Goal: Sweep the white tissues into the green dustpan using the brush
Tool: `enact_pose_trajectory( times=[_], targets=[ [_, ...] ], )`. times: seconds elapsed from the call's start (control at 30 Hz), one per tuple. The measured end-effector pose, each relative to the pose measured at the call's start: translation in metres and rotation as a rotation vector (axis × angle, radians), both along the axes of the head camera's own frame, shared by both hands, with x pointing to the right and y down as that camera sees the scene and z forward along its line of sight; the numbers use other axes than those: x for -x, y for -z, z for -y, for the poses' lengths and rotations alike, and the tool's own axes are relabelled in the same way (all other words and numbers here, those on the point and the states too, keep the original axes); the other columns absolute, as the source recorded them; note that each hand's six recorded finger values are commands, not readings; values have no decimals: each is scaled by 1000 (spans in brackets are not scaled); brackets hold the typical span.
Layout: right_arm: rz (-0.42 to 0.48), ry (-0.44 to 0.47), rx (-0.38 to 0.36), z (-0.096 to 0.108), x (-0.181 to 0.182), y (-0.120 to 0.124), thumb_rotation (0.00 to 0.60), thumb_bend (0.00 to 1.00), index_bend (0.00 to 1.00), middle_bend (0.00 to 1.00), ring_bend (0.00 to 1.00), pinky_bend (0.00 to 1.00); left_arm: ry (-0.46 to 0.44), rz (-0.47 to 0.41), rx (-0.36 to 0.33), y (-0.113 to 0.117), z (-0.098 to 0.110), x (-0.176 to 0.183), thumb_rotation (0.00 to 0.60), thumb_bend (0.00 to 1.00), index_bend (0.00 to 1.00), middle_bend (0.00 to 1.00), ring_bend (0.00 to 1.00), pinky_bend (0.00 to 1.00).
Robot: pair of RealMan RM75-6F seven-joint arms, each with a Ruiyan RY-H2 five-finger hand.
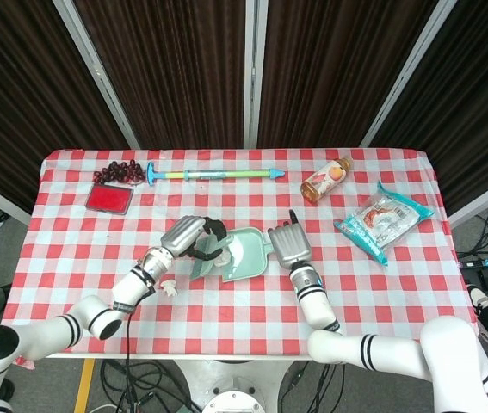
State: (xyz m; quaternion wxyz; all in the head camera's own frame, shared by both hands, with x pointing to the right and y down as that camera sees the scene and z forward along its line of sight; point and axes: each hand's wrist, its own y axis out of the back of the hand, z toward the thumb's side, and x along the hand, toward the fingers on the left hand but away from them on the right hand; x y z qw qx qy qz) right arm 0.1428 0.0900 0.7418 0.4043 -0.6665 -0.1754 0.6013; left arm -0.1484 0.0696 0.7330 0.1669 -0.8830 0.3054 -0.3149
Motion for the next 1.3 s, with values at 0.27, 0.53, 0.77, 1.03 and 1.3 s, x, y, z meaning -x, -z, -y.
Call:
enact_pose_trajectory(
  times=[0.27,0.53,0.77,1.03,1.3],
  targets=[
    [28,-10,14,-3,3,-2,600,441,701,584,325,73,-8,-87,47,8,-7,-30,600,415,505,541,407,415],
    [68,-30,53,-8,-2,-9,600,441,704,585,325,73,19,-151,61,18,-7,-38,600,416,505,540,406,416],
    [116,0,64,-7,-5,-8,600,441,706,585,319,73,59,-115,5,31,2,-5,600,417,505,538,406,370],
    [136,41,62,-9,-10,-2,600,441,707,585,319,73,84,12,-57,37,-9,42,600,433,503,536,406,330],
    [123,62,60,-11,-13,1,600,441,707,585,320,73,190,160,-94,37,-35,94,600,439,503,535,406,268]
  ],
)
